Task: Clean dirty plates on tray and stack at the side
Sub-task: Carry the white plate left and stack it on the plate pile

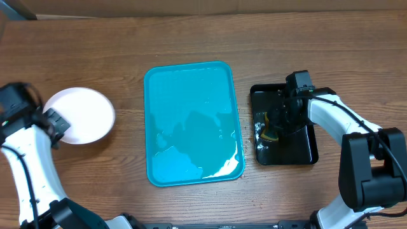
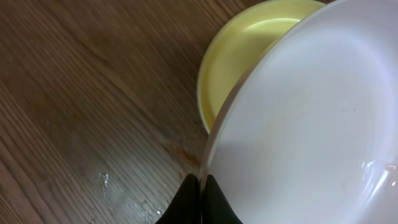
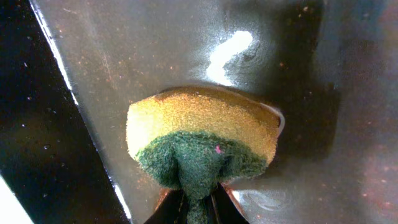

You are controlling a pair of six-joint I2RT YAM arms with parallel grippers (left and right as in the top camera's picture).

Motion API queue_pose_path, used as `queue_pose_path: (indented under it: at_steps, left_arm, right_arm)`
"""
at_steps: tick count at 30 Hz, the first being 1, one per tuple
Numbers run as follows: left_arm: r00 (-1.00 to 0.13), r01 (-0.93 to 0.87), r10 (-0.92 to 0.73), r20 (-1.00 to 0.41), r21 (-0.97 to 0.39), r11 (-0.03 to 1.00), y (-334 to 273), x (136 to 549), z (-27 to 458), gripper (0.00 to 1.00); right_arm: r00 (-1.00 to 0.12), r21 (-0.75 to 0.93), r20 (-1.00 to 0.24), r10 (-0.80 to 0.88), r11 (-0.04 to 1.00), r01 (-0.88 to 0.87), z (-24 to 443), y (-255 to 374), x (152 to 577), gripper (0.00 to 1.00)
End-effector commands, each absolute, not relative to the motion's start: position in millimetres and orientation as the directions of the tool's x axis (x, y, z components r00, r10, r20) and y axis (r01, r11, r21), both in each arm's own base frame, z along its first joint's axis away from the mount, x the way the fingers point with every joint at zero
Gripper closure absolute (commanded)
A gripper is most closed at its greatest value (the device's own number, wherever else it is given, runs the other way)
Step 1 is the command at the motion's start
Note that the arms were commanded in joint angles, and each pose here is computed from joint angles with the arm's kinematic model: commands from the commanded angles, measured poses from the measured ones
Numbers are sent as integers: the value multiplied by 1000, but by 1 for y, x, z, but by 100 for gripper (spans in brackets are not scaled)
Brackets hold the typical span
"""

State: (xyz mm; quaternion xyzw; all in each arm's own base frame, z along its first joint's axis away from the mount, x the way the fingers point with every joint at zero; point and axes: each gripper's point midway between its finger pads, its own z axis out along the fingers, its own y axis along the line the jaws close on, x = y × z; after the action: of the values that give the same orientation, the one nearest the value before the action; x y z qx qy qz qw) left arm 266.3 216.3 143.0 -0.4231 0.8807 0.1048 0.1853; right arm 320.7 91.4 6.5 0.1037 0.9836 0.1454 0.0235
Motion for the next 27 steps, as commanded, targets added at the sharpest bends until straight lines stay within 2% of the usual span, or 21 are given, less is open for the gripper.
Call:
queue_pose_path:
  at_steps: [1, 6, 11, 12, 14, 16, 17, 18, 19, 21, 24, 27]
  left_arm:
    - [-539, -799, -725, -428, -13, 601, 227, 263, 136, 96]
    - [-504, -821, -740, -446, -16, 570, 247, 266, 119, 96]
    - [-525, -802, -740, -421, -46, 595, 248, 280, 99, 96]
    - [-527, -799, -742, -414, -56, 598, 247, 282, 95, 92]
    - [-531, -789, -745, -402, -85, 609, 245, 288, 90, 81]
    - [-532, -780, -746, -401, -110, 616, 242, 292, 90, 51]
    - [-530, -779, -746, -403, -114, 616, 242, 293, 91, 28]
    - [-530, -777, -744, -406, -118, 618, 241, 294, 94, 14]
    - [-529, -777, -743, -410, -119, 618, 241, 293, 97, 6]
    - [-525, -775, -740, -420, -125, 620, 240, 294, 109, 0]
    - [-522, -743, -722, -454, -173, 646, 232, 303, 140, 0]
    - [-560, -647, -651, -512, -222, 730, 209, 318, 182, 0]
  right_arm:
    - [-977, 271, 1, 214, 940, 207, 2, 88, 313, 91]
    - [-977, 271, 2, 214, 940, 207, 2, 88, 313, 91]
    - [-977, 271, 2, 214, 940, 207, 2, 88, 313, 91]
    - [-977, 271, 2, 214, 940, 207, 2, 88, 313, 91]
    - [-977, 271, 2, 215, 940, 207, 2, 88, 313, 91]
    - [-977, 271, 2, 214, 940, 207, 2, 88, 313, 91]
    - [-977, 271, 2, 214, 940, 207, 2, 88, 313, 91]
    - [-977, 271, 3, 215, 940, 207, 2, 88, 313, 91]
    - [-977, 271, 3, 214, 940, 207, 2, 88, 313, 91]
    - [-977, 270, 5, 215, 940, 208, 2, 88, 313, 91]
    - [-977, 270, 5, 214, 940, 208, 2, 88, 312, 90]
    - [-977, 270, 5, 214, 940, 208, 2, 88, 312, 86]
